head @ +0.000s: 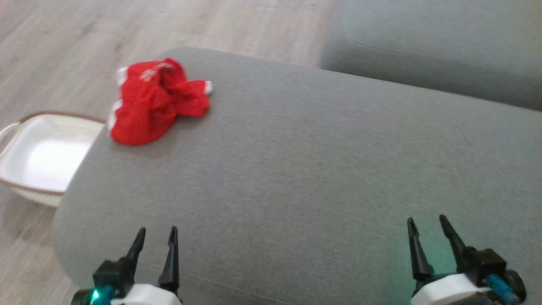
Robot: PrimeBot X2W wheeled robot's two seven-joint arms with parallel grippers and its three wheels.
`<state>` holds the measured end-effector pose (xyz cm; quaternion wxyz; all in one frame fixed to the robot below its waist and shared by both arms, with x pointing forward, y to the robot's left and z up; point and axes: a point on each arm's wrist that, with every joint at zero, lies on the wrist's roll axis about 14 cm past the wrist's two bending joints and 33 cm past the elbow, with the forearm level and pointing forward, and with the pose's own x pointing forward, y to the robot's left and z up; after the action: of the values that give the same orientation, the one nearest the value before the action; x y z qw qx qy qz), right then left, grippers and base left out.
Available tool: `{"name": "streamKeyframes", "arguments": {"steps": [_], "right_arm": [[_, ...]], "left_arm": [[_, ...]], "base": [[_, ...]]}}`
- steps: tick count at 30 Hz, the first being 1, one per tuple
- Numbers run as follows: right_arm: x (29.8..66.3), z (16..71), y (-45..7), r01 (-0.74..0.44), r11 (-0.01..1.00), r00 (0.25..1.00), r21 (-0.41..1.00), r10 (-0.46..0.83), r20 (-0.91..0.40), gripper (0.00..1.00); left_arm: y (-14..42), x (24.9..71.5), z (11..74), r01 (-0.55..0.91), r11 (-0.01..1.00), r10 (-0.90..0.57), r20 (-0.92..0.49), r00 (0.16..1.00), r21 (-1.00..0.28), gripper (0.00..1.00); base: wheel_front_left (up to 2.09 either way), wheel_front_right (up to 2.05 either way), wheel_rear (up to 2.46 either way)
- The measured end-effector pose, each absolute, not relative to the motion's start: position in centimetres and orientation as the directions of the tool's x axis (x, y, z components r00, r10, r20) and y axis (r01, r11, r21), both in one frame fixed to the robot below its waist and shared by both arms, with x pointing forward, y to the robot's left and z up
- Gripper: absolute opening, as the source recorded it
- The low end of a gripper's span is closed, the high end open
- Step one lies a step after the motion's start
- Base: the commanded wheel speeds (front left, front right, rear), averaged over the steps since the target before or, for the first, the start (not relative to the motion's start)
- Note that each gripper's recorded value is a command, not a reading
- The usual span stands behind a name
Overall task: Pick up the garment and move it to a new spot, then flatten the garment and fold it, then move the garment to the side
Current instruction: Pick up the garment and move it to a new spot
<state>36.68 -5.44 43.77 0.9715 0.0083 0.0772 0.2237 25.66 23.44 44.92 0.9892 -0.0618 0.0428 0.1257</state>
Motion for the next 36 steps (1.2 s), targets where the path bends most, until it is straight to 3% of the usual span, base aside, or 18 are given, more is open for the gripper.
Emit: {"name": "streamKeyframes", "arguments": {"steps": [5, 12, 18, 21, 27, 36], "right_arm": [[36.5, 44.3, -1.3, -0.545, 0.837, 0.827, 0.046, 0.545, -0.134, 1.00], [36.7, 44.2, -1.2, -0.545, 0.837, 0.827, 0.056, 0.547, -0.132, 1.00], [38.0, 42.6, -2.2, -0.521, 0.853, 0.838, 0.038, 0.519, -0.167, 1.00], [40.1, 42.4, -1.8, -0.523, 0.852, 0.841, 0.019, 0.519, -0.154, 1.00], [45.2, 41.6, -1.9, -0.525, 0.851, 0.843, -0.007, 0.518, -0.142, 1.00], [46.8, 36.5, -4.3, -0.512, 0.859, 0.834, -0.004, 0.497, -0.240, 1.00]], "left_arm": [[25.1, 22.4, 44.4, -0.351, 0.928, 0.338, -0.114, 0.934, -0.128, 1.00], [25.8, 23.4, 46.0, -0.356, 0.924, 0.350, -0.066, 0.934, -0.137, 1.00], [29.1, 28.9, 51.3, -0.361, 0.923, 0.373, 0.079, 0.924, -0.134, 1.00], [30.8, 33.2, 52.9, -0.361, 0.925, 0.372, 0.086, 0.924, -0.120, 1.00], [34.3, 42.1, 53.4, -0.364, 0.931, 0.364, 0.026, 0.931, -0.024, 1.00], [36.5, 48.1, 42.8, -0.358, 0.925, 0.379, -0.311, 0.872, 0.124, 1.00]], "base": [[0.00, 0.00, 0.00], [0.00, 0.00, 0.00], [0.00, 0.00, 0.00], [0.00, 0.00, 0.00], [0.00, 0.00, 0.00], [0.00, 0.00, 0.00]]}}
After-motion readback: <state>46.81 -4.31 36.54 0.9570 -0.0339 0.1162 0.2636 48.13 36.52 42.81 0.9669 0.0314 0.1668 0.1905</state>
